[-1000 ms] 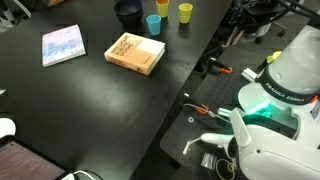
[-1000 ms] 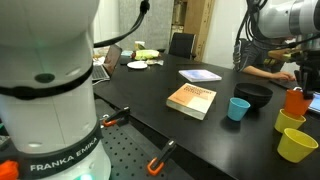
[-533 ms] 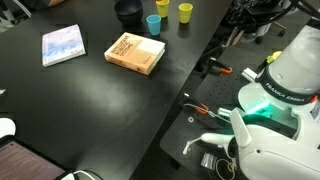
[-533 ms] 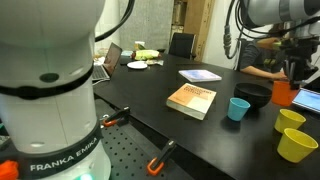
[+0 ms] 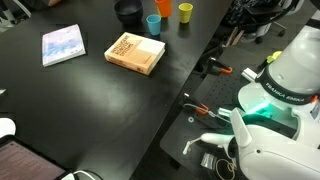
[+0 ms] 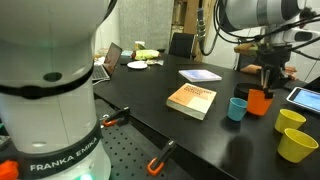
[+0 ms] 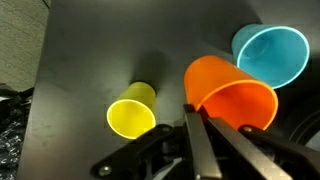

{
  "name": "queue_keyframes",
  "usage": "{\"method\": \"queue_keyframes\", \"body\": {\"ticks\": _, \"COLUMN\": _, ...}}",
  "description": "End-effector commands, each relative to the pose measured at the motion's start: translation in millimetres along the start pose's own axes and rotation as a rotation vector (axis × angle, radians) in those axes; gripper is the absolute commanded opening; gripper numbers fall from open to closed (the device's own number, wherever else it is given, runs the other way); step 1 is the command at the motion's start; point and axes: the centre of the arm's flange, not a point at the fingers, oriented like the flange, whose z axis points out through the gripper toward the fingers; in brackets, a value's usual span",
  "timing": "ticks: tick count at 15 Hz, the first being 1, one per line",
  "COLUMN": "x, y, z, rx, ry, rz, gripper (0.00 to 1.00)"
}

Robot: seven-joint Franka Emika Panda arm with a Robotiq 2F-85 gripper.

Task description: Unstack the cups.

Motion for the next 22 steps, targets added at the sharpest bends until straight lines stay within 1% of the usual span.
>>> {"method": "queue_keyframes", "body": {"ticks": 1, "x": -30, "y": 32, "z": -14, "rx": 0.004, "ry": 0.013, "rz": -0.023, "gripper": 0.01}}
{"method": "queue_keyframes", "body": {"ticks": 4, "x": -47, "y": 31, "z": -7, "rx": 0.016, "ry": 0.006, "rz": -0.056, "gripper": 0.01}}
{"method": "queue_keyframes", "body": {"ticks": 6, "x": -57, "y": 33, "z": 4, "rx": 0.008, "ry": 0.006, "rz": -0.049, "gripper": 0.01}}
{"method": "queue_keyframes", "body": {"ticks": 10, "x": -72, "y": 42, "z": 28, "rx": 0.012, "ry": -0.025, "rz": -0.031, "gripper": 0.01}}
{"method": "queue_keyframes", "body": {"ticks": 15, "x": -75, "y": 46, "z": 47, "rx": 0.032, "ry": -0.044, "rz": -0.031, "gripper": 0.01}}
{"method": "queue_keyframes", "body": {"ticks": 20, "x": -76, "y": 39, "z": 57, "rx": 0.056, "ry": -0.065, "rz": -0.025, "gripper": 0.01}}
{"method": "queue_keyframes", "body": {"ticks": 21, "x": -76, "y": 38, "z": 58, "rx": 0.061, "ry": -0.067, "rz": -0.024, "gripper": 0.23}}
{"method": "queue_keyframes", "body": {"ticks": 22, "x": -76, "y": 37, "z": 58, "rx": 0.067, "ry": -0.068, "rz": -0.024, "gripper": 0.31}}
